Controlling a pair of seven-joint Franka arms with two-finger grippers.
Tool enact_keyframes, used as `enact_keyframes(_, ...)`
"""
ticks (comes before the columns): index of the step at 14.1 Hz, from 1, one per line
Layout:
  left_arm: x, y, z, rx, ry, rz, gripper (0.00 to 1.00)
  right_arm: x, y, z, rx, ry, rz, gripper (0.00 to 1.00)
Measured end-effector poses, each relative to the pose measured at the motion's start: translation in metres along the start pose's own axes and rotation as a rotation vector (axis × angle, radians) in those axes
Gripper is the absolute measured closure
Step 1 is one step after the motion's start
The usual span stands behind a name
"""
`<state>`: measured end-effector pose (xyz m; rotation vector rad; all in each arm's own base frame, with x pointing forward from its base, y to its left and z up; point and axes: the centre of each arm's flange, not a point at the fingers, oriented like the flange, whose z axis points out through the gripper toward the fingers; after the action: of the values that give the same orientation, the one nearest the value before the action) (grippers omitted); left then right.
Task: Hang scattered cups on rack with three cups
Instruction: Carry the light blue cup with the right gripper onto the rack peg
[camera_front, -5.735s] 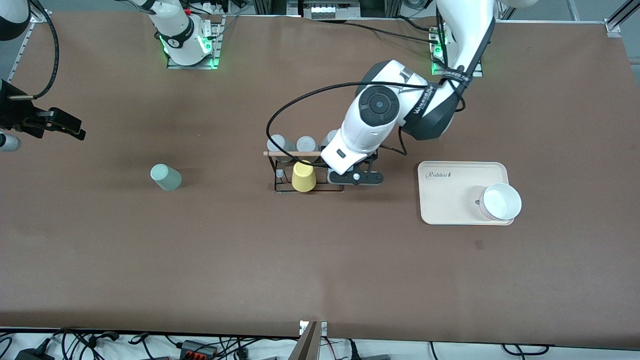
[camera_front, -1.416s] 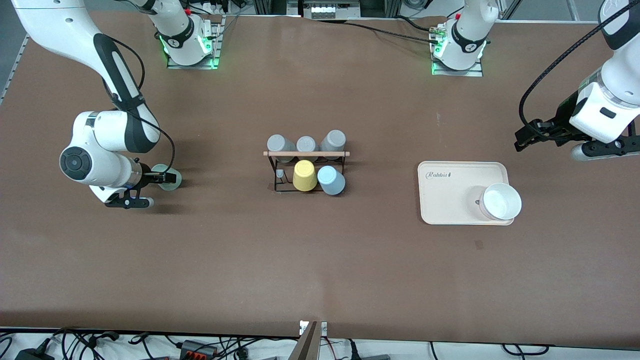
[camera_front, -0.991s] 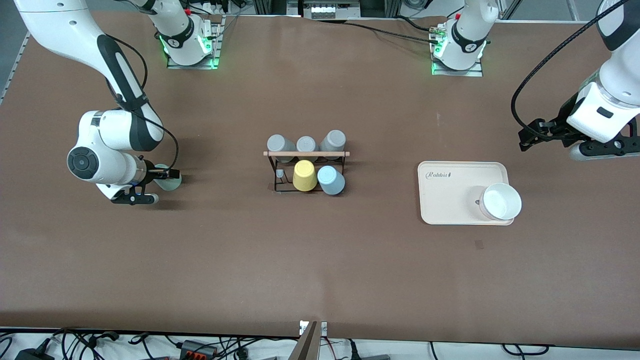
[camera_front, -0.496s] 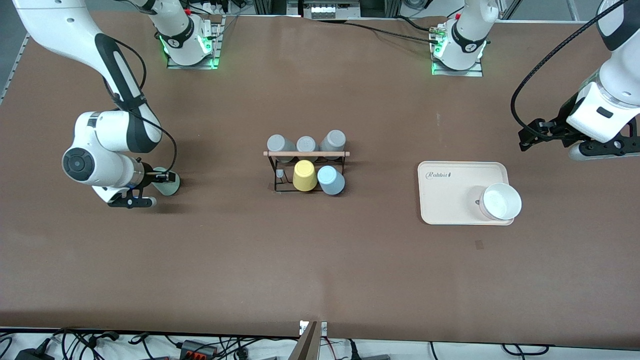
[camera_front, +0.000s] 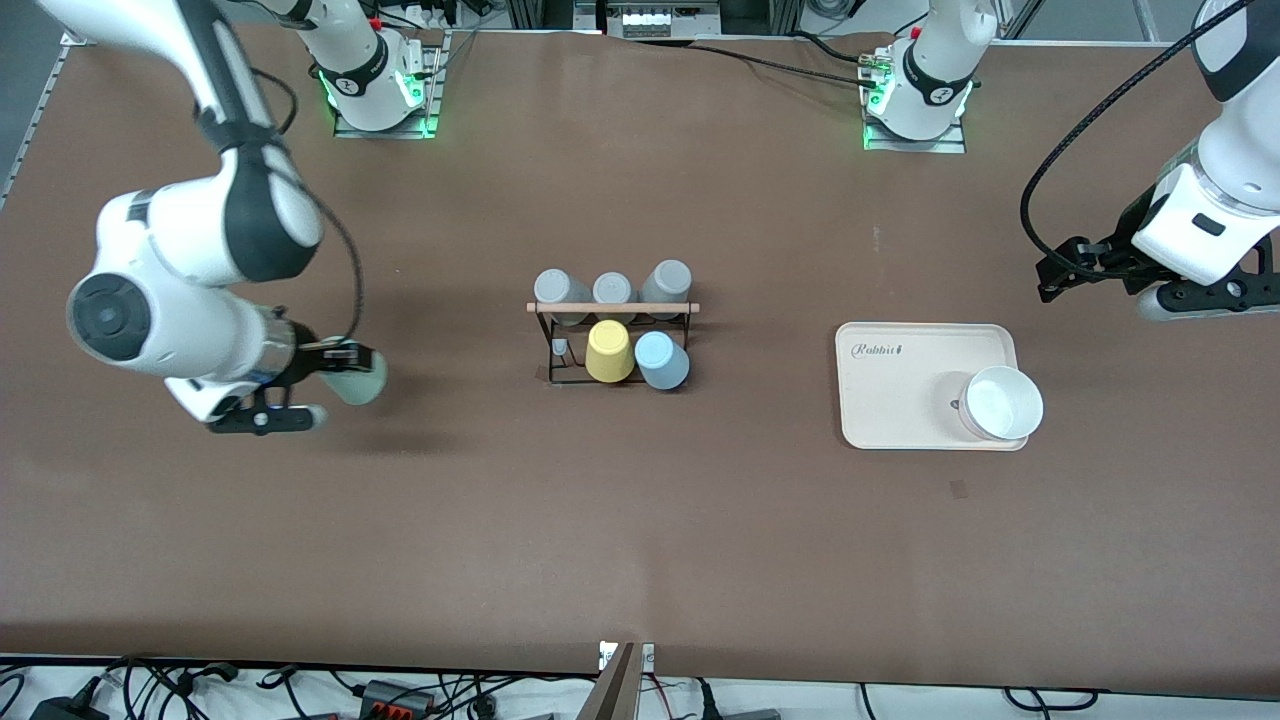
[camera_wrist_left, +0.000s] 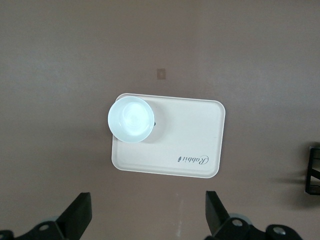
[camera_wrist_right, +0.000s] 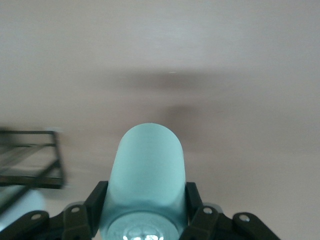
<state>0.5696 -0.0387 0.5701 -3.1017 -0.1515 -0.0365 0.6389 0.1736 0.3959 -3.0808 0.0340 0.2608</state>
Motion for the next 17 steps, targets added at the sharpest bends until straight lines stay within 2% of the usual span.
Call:
enact_keyframes(3,0.000,-0.001,0.000,0.000,0.000,-0.001,0.00,-0.026,-0.102,0.004,-0.011,0.020,0.094,0.33)
enact_keyframes(5,0.000,-0.001,0.000,0.000,0.000,-0.001,0.00,-0.034,-0.145,0.002,-0.004,0.040,0.143,0.33)
enact_keyframes(10,0.000,-0.001,0.000,-0.001,0.000,-0.002,0.00,-0.038,-0.186,0.009,0.005,0.051,0.190,0.33)
enact_keyframes(14,0.000,-0.001,0.000,-0.001,0.000,-0.001,0.00,-0.046,-0.206,0.025,-0.002,0.031,0.190,0.33)
enact_keyframes(17,0.000,-0.001,0.000,-0.001,0.000,-0.002,0.00,-0.048,-0.210,0.027,0.038,-0.003,0.206,0.33)
